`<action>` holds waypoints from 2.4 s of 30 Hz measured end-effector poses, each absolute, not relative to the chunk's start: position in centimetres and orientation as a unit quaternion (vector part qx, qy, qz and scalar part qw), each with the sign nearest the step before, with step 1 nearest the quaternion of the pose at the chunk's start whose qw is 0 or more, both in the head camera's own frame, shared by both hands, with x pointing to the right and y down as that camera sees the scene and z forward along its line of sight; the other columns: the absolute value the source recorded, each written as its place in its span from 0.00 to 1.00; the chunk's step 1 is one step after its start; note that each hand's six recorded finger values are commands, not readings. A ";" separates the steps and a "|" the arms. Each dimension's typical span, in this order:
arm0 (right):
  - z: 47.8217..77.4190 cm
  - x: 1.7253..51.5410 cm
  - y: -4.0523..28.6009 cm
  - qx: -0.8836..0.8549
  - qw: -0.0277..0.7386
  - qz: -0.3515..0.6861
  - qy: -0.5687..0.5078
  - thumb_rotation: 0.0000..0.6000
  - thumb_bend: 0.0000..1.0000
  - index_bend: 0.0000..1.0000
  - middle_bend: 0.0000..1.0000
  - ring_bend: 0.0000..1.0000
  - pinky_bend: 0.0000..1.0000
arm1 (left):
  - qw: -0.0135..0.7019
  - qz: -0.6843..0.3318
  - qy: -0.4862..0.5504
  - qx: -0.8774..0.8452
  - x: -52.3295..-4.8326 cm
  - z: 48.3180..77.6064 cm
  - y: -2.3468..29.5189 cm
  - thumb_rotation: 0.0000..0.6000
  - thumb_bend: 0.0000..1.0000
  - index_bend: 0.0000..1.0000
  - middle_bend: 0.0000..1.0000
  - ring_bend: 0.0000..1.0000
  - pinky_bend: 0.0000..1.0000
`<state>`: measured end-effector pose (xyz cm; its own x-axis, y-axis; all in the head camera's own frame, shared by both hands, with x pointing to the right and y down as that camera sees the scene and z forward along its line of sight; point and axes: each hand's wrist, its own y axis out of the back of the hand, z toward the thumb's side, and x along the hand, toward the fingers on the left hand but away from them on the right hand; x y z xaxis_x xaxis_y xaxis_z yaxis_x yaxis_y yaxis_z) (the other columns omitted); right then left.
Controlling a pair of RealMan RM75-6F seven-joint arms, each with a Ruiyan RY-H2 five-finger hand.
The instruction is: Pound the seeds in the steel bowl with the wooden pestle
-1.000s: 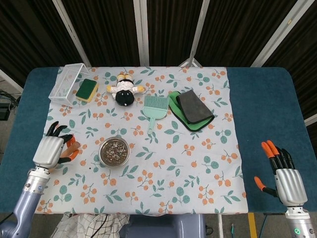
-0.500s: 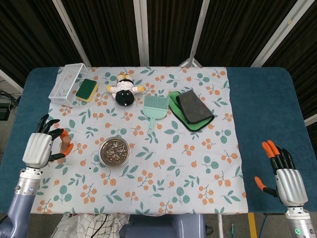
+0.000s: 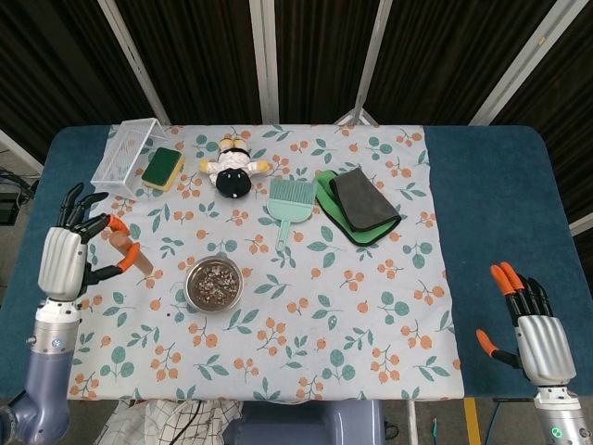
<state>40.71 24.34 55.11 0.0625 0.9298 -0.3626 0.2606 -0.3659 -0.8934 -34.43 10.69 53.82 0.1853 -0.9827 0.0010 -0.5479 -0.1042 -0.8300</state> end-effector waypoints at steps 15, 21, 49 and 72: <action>55.3 40.9 24.5 -0.651 0.324 0.511 -0.459 1.00 0.32 0.00 0.00 0.00 0.00 | 0.295 -0.220 0.586 -0.722 -27.8 56.9 9.8 1.00 0.91 0.61 0.72 0.20 0.03; 55.3 40.9 24.6 -0.652 0.324 0.510 -0.458 1.00 0.32 0.00 0.00 0.00 0.00 | 0.271 -0.209 0.593 -0.729 -27.3 58.8 10.3 1.00 0.91 0.61 0.72 0.20 0.03; 55.4 40.8 24.4 -0.651 0.324 0.512 -0.457 1.00 0.32 0.00 0.00 0.00 0.00 | 0.254 -0.210 0.577 -0.747 -27.9 62.4 13.3 1.00 0.91 0.61 0.72 0.20 0.03; 55.4 40.8 24.4 -0.651 0.324 0.512 -0.457 1.00 0.32 0.00 0.00 0.00 0.00 | 0.267 -0.193 0.571 -0.752 -27.2 61.7 13.0 1.00 0.91 0.61 0.72 0.20 0.03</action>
